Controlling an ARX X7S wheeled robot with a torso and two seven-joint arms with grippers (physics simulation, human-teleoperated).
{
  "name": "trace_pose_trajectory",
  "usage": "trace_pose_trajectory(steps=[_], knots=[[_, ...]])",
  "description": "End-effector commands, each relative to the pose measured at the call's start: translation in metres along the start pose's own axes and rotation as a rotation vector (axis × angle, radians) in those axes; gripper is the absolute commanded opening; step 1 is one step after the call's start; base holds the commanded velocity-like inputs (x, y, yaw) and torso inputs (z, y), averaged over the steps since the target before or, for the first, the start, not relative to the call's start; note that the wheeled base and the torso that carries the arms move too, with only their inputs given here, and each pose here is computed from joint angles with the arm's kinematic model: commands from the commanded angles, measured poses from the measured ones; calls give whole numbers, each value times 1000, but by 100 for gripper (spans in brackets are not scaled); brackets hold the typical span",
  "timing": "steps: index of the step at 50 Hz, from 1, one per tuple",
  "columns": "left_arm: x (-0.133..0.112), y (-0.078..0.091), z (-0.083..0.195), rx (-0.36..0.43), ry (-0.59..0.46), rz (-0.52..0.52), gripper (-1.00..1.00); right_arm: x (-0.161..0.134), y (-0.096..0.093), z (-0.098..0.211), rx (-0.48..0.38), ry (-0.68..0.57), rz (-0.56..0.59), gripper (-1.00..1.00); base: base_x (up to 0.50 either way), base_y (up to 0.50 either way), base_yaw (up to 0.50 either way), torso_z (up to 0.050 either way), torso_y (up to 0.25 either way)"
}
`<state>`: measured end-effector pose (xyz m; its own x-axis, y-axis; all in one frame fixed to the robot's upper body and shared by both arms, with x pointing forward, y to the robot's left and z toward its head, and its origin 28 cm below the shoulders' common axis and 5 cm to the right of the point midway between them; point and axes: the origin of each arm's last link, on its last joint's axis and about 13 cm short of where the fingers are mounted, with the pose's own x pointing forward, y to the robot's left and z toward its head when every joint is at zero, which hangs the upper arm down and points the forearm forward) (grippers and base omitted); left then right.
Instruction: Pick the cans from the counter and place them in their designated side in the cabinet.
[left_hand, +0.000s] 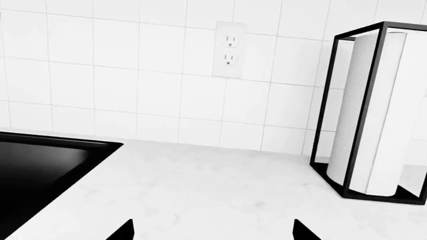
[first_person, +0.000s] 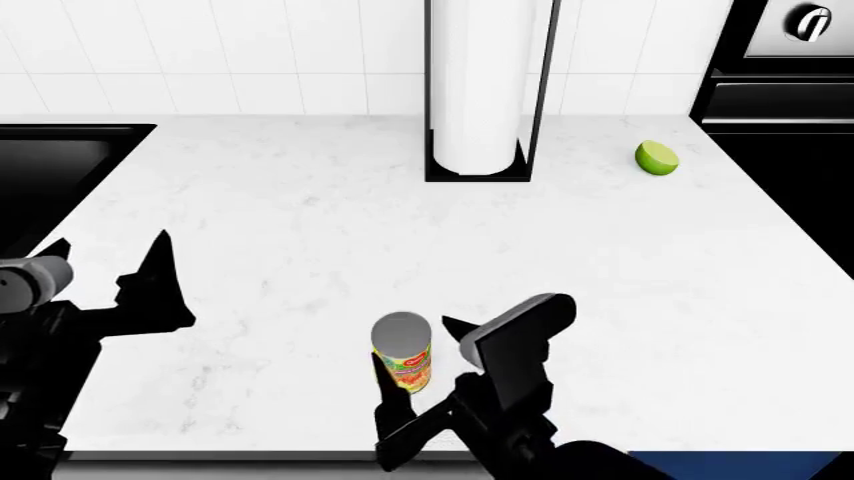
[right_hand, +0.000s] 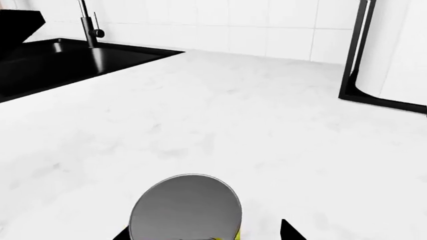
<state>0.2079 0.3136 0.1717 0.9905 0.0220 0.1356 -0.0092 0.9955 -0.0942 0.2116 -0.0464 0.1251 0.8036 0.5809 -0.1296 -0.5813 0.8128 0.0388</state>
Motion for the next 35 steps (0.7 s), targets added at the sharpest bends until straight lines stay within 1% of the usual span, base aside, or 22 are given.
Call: trace_pose_trajectory(steps=[1,12,18,21,22,29,35], knots=[[-1,0,0,-2,1,2,100,6,-1,-5,19,33,18,100,0,0,0,0,0],[0,0,0,-3,3,3,100,19,-7,-8,63,49,32,100,0,0,0,0,0],[0,1,-1,-3,4,5,100,31,-14,-3,72,42,19,100,0,0,0,0,0],[1,1,-2,-3,5,5,100,34,-15,-2,74,43,23,100,0,0,0,0,0],[1,1,-2,-3,5,5,100,35,-14,-2,74,46,26,-100,0,0,0,0,0],[2,1,-3,-2,5,7,100,35,-13,-5,83,54,42,-100,0,0,0,0,0],[2,1,-3,-1,4,7,100,28,-12,-2,94,43,41,-100,0,0,0,0,0]])
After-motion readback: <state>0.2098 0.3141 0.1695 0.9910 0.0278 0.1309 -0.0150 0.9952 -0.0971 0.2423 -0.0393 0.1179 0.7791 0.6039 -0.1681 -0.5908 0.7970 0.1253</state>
